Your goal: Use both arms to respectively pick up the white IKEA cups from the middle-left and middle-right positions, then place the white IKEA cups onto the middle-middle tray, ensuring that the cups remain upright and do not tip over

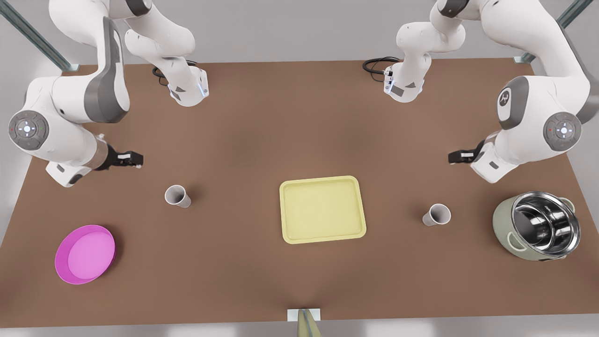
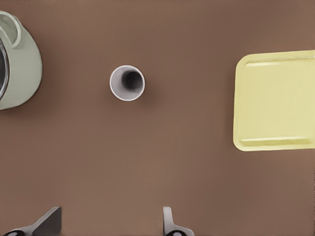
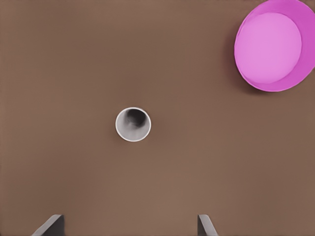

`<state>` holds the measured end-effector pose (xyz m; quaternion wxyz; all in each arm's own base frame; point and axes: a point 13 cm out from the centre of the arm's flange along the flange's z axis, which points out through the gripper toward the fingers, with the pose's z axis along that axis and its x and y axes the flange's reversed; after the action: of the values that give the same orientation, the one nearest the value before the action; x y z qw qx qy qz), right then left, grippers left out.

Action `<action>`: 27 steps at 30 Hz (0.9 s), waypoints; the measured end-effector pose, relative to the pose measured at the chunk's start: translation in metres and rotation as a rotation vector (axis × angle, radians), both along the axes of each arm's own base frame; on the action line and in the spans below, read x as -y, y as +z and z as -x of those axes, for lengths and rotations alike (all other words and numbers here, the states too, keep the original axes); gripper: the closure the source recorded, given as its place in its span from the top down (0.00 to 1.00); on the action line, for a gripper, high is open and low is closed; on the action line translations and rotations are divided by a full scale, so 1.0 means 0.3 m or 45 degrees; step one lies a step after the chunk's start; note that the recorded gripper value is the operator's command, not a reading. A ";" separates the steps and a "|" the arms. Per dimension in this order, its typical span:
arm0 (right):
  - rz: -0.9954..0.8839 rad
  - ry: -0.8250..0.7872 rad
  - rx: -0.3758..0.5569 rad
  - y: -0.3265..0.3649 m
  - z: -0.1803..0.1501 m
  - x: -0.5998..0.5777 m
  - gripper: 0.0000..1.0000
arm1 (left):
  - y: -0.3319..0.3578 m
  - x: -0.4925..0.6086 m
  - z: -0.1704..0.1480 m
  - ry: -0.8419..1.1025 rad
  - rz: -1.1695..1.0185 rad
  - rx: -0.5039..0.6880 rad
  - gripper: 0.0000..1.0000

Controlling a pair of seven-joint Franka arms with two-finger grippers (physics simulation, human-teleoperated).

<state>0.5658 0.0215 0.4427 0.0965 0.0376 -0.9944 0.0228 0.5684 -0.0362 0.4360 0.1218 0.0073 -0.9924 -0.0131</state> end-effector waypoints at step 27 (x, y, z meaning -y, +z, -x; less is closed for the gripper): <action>-0.046 -0.063 -0.052 -1.016 -0.035 0.061 1.00 | -1.082 -0.269 -0.230 0.157 -0.023 0.068 0.81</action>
<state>0.5764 0.0032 0.1379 0.1166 0.0153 -0.9931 0.0018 0.6372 0.0445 0.1113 0.0959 0.0699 -0.9928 -0.0142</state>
